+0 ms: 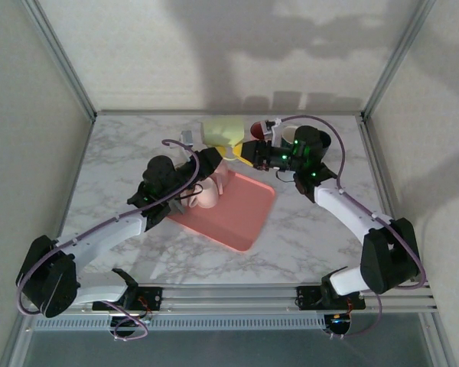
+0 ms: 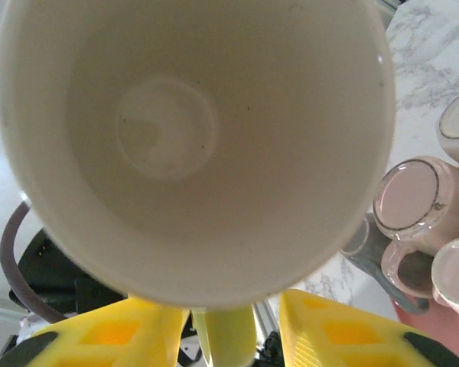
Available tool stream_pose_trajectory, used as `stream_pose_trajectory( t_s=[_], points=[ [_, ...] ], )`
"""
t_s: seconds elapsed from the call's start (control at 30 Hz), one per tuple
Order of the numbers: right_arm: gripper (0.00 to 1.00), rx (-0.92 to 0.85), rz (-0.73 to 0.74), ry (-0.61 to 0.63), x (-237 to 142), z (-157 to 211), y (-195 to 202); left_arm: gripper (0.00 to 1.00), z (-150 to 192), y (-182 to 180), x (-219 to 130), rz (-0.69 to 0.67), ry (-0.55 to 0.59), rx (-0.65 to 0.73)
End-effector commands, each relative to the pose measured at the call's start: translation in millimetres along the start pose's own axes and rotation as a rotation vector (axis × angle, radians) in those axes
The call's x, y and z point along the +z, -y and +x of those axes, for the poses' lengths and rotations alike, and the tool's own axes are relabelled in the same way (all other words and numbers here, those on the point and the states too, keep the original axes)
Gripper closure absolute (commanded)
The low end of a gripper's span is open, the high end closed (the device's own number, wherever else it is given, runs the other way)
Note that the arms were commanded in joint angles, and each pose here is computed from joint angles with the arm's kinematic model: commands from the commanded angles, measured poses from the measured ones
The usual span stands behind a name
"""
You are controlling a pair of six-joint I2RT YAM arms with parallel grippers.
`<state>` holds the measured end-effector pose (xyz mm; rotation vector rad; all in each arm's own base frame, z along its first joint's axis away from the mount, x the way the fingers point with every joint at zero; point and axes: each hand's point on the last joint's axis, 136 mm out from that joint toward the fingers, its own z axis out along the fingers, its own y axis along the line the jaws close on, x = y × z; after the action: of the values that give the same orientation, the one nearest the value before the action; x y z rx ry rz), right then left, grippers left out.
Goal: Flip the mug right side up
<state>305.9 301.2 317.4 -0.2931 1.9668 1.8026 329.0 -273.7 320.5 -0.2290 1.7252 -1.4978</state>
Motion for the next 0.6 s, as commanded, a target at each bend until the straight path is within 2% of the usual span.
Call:
stream_pose_trajectory(
  t_s=[0.0,0.13,0.37,0.57],
  points=[
    [0.65,-0.034,-0.04,0.042,7,-14,-17,1.0,-15,52,-3,0.181,0.044,0.037],
    [0.72,-0.02,-0.052,0.042,14,-13,-18,1.0,-12,52,-1,0.191,0.033,0.032],
    [0.99,-0.049,-0.035,0.066,12,-14,-23,1.0,-8,45,2,0.187,0.021,0.014],
    [1.0,-0.094,-0.012,0.068,10,-12,-22,1.0,-5,40,2,0.174,0.016,0.054]
  ],
)
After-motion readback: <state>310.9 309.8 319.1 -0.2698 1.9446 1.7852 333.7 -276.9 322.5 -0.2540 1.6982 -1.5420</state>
